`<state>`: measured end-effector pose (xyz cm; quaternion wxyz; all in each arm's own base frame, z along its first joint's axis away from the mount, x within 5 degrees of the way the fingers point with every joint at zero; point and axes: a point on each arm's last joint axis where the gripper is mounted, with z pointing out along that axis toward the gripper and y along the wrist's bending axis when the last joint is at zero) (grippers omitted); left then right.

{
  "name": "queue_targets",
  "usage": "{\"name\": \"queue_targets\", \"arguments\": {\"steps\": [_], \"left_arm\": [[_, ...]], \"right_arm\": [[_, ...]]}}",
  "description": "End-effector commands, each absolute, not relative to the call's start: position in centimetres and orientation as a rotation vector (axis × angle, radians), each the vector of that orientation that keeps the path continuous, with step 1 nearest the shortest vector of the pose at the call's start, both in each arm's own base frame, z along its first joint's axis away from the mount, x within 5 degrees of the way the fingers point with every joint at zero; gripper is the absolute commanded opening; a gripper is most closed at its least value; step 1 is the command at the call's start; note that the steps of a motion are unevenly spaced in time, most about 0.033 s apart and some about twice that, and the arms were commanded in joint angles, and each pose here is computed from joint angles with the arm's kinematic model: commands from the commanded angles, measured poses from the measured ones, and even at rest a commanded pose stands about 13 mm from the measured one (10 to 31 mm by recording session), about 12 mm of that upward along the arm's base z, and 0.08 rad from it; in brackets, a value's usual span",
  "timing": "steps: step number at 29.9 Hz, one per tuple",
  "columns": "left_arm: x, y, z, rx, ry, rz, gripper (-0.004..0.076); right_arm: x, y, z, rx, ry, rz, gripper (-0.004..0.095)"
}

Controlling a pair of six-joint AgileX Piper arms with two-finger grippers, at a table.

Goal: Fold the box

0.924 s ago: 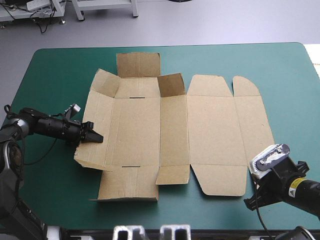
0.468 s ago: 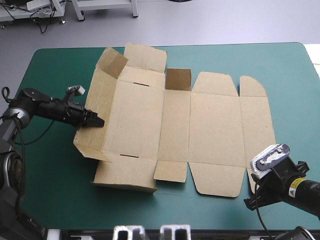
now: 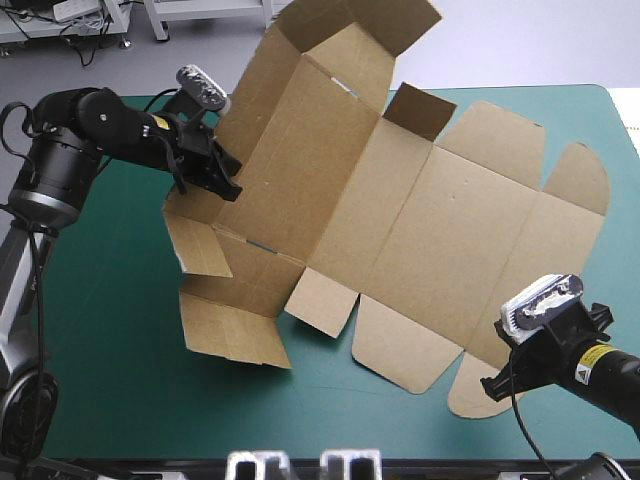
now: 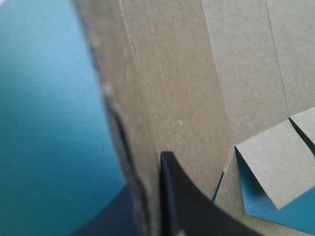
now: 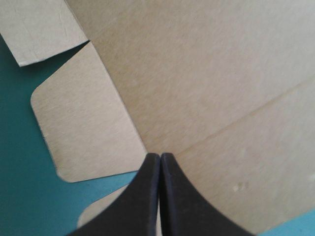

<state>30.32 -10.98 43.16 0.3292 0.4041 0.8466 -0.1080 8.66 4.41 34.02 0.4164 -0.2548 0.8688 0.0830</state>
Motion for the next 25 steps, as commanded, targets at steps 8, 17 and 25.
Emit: {"name": "queue_targets", "arguments": {"steps": [8, 17, 25], "left_arm": [[25.4, -16.5, 47.3, 1.441, 1.868, 0.335, -0.0011], [25.4, -18.0, 48.8, 1.335, 1.665, 0.378, -0.0011], [25.7, -20.4, 46.1, 1.424, 1.5, 0.485, -0.0011]], "right_arm": [[8.4, 3.9, 41.6, -0.551, 1.804, 0.187, -0.0024], [9.0, 3.0, 49.0, -0.508, 1.709, 0.034, -0.0025], [12.5, 4.0, 54.2, -0.514, 1.742, -0.06, -0.0025]]}}
